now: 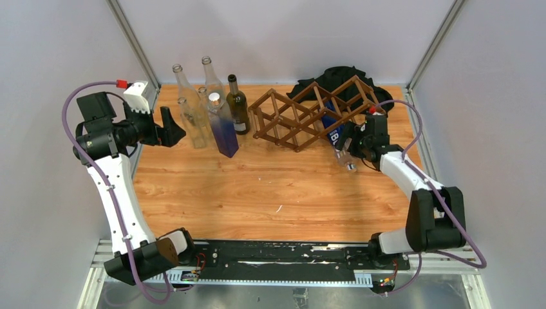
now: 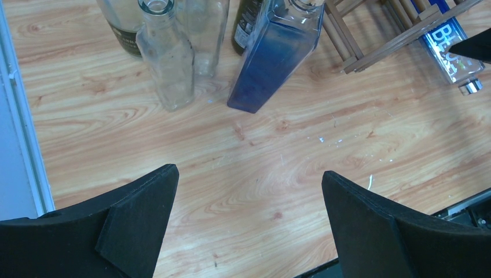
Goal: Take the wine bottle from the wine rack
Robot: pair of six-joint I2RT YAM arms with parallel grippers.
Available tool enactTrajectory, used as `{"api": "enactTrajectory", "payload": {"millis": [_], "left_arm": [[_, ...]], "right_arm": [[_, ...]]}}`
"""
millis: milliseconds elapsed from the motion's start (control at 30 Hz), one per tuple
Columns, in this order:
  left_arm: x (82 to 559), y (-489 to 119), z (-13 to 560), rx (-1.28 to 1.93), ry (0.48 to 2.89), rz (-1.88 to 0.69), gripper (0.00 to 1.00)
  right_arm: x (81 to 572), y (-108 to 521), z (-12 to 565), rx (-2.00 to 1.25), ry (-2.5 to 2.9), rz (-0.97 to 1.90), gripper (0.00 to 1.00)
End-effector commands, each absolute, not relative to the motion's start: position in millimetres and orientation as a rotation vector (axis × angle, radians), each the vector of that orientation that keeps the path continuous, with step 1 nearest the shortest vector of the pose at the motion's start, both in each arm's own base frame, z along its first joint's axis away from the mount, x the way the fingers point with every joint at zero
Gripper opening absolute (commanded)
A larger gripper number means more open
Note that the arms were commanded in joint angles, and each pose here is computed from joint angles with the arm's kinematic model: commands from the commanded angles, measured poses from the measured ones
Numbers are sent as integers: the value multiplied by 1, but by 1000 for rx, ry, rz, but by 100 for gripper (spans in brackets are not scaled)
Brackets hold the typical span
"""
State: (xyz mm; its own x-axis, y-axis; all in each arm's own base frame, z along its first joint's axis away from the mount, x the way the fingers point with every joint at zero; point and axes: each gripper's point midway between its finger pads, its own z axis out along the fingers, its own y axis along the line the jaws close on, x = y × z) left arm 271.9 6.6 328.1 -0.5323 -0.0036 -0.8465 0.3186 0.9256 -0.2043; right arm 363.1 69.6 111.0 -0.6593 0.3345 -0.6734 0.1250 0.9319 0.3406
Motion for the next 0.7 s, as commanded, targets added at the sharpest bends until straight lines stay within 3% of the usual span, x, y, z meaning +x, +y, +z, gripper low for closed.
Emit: {"api": "enactTrajectory", "payload": {"millis": [0,100,233,567,633,667], "left_arm": [[274,5,327,229,2097,-448,100],[275,3,327,232,2093,-468,100],[272,0,326,263,2083,-467,100],[267,-32,312,450,2074,-538,100],[265,-44,309,514,2077,-545,100],[265,-47,308,534,2079,-542,100]], "right_arm": [[369,79,91,306,2311,432,100],[371,89,79,302,2324,497,97],[367,97,75,316,2302,567,83],[341,102,113,292,2174,648,22],[329,103,117,282,2171,656,2],[324,103,120,279,2166,661,0]]}}
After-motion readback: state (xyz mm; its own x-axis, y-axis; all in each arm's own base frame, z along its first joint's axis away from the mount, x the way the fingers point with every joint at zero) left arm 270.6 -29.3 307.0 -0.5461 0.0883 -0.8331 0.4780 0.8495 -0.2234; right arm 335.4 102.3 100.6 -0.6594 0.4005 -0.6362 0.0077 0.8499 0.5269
